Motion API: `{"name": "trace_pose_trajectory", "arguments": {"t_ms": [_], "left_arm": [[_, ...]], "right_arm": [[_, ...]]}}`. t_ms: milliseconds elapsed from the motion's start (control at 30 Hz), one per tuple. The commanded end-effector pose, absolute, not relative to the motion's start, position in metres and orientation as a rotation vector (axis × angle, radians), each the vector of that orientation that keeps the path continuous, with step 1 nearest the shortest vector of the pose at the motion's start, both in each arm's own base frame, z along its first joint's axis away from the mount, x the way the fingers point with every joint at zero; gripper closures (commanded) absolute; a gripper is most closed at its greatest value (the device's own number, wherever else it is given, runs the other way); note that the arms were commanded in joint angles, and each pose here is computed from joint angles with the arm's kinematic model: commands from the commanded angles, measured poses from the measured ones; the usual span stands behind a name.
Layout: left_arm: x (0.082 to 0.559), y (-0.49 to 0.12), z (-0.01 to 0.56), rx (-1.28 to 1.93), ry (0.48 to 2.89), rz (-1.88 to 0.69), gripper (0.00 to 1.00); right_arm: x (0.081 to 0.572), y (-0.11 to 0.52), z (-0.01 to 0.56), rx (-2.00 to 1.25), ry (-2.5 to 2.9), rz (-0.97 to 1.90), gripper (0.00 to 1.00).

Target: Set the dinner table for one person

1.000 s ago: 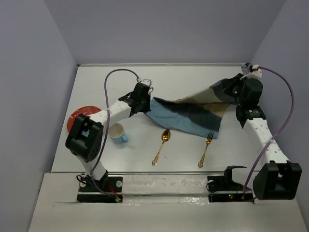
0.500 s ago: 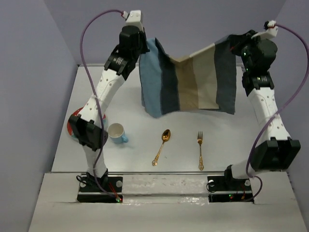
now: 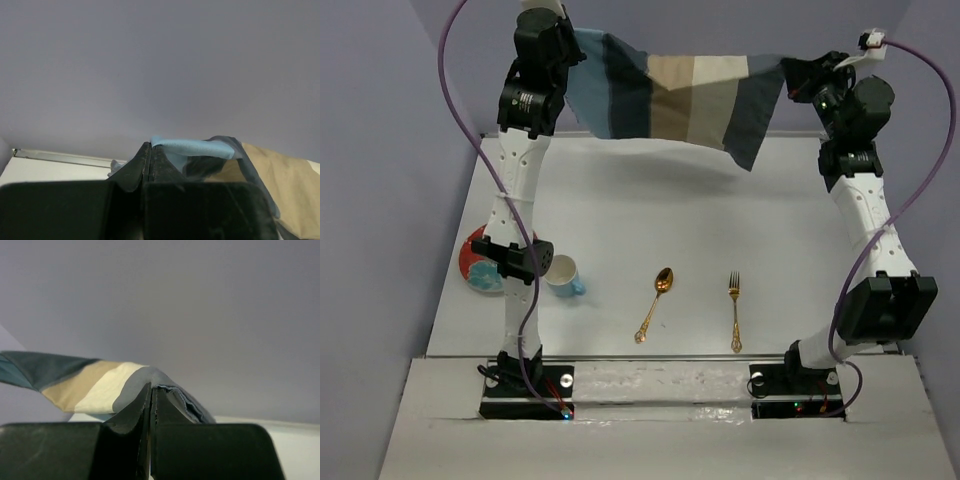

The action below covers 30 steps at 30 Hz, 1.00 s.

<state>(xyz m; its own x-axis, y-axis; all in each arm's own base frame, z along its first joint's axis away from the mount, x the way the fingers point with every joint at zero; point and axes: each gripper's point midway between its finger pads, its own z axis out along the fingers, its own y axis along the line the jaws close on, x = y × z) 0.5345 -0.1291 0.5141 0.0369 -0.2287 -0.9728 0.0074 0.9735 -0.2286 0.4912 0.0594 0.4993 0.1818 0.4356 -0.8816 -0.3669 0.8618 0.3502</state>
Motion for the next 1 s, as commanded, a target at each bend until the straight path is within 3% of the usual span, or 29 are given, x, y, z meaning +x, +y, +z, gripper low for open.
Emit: {"name": "trace_pose_trajectory", "arguments": {"t_ms": [0, 167, 200, 400, 600, 800, 867, 900, 933, 967], "left_arm": [[0.504, -0.125, 0.537, -0.143, 1.515, -0.189, 1.0], [0.437, -0.111, 0.599, -0.089, 1.398, -0.281, 1.0], [0.401, -0.102, 0.627, -0.093, 1.331, -0.32, 1.0], [0.385, -0.116, 0.561, -0.072, 1.391, -0.429, 1.0], [0.423, -0.122, 0.524, -0.071, 1.478, -0.378, 1.0], [0.505, -0.118, 0.495, -0.083, 1.581, -0.327, 1.0], [0.515, -0.106, 0.514, -0.106, 1.545, -0.306, 1.0], [0.539, -0.109, 0.493, -0.105, 1.584, -0.295, 1.0], [0.545, -0.108, 0.494, -0.107, 1.581, -0.293, 1.0], [0.532, -0.105, 0.53, -0.104, 1.504, -0.313, 1.0]], "right_arm": [[0.465, 0.058, 0.489, 0.046, 1.246, 0.557, 1.0], [0.412, 0.055, 0.523, 0.014, 1.2, 0.501, 1.0], [0.407, 0.052, 0.528, 0.021, 1.192, 0.485, 1.0], [0.392, 0.057, 0.54, -0.015, 1.196, 0.49, 1.0], [0.42, 0.056, 0.523, 0.011, 1.247, 0.508, 1.0], [0.479, 0.053, 0.502, 0.047, 1.305, 0.512, 1.0], [0.512, 0.054, 0.485, 0.055, 1.343, 0.522, 1.0], [0.521, 0.054, 0.481, 0.061, 1.368, 0.526, 1.0], [0.523, 0.054, 0.505, 0.048, 1.329, 0.522, 1.0], [0.529, 0.048, 0.503, 0.06, 1.347, 0.514, 1.0]]}}
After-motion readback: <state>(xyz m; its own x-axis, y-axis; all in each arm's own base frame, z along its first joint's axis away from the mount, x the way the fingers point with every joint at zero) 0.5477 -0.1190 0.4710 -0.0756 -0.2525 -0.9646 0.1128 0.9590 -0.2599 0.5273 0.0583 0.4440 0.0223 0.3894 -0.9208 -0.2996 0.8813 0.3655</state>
